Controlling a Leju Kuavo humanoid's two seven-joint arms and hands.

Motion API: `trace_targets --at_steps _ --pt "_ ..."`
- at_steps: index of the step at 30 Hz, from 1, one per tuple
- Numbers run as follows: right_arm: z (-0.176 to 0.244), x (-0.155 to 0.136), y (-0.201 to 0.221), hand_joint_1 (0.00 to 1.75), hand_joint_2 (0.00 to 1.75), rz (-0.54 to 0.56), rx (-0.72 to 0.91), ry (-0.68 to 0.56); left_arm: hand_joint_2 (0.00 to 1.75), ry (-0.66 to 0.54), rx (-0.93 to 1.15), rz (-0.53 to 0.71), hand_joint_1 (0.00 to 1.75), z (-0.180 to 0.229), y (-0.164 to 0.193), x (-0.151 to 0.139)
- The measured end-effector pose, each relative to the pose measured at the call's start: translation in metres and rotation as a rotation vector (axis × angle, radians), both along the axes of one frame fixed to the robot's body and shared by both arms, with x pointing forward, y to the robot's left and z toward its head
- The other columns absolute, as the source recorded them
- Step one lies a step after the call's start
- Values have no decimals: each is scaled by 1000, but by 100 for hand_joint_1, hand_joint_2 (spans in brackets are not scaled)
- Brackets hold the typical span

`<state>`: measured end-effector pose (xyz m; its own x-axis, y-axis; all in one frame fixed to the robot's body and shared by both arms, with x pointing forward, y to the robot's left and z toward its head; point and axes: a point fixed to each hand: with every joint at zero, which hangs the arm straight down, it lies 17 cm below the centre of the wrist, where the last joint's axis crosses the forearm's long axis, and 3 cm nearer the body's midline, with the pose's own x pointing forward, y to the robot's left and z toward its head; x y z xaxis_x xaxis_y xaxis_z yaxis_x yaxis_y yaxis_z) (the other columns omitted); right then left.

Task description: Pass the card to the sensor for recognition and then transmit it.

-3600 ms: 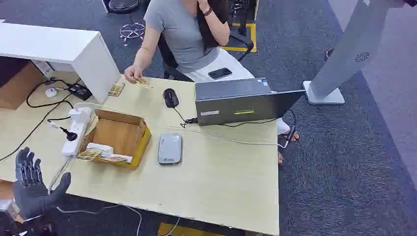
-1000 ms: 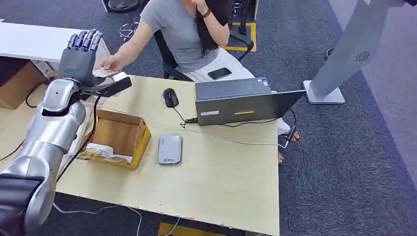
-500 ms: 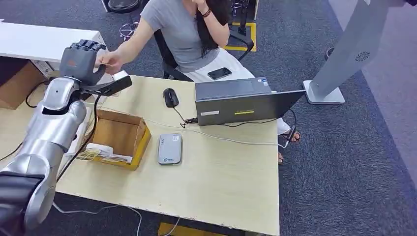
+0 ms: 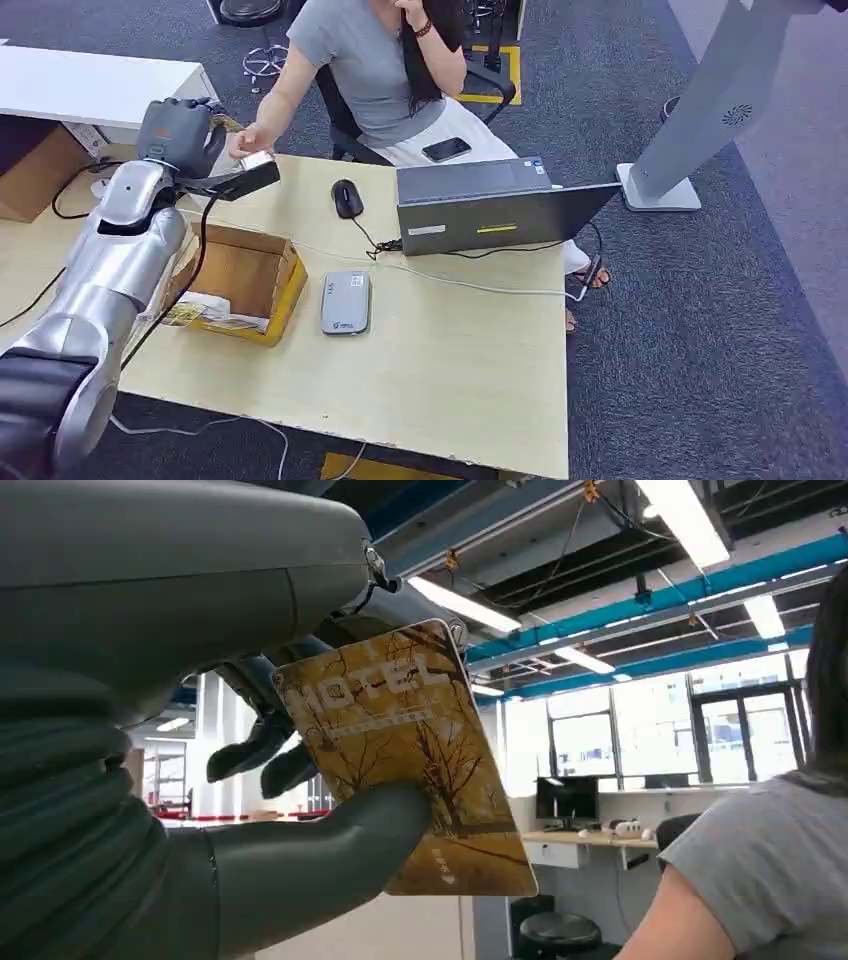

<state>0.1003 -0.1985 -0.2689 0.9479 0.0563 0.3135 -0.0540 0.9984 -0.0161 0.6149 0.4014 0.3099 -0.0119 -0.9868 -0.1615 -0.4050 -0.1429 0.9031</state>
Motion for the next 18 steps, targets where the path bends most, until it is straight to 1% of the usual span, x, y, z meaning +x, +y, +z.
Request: trace_targets --at_steps 13,16,18 --pt "0 -1 1 0 0 3 0 3 175 15 -11 -29 175 -7 -13 1" --pt "0 -1 2 0 0 6 -1 3 175 35 -16 -64 175 -24 -27 -3" --pt "0 -1 3 0 0 6 1 3 175 55 -27 -101 175 -45 -47 -9"
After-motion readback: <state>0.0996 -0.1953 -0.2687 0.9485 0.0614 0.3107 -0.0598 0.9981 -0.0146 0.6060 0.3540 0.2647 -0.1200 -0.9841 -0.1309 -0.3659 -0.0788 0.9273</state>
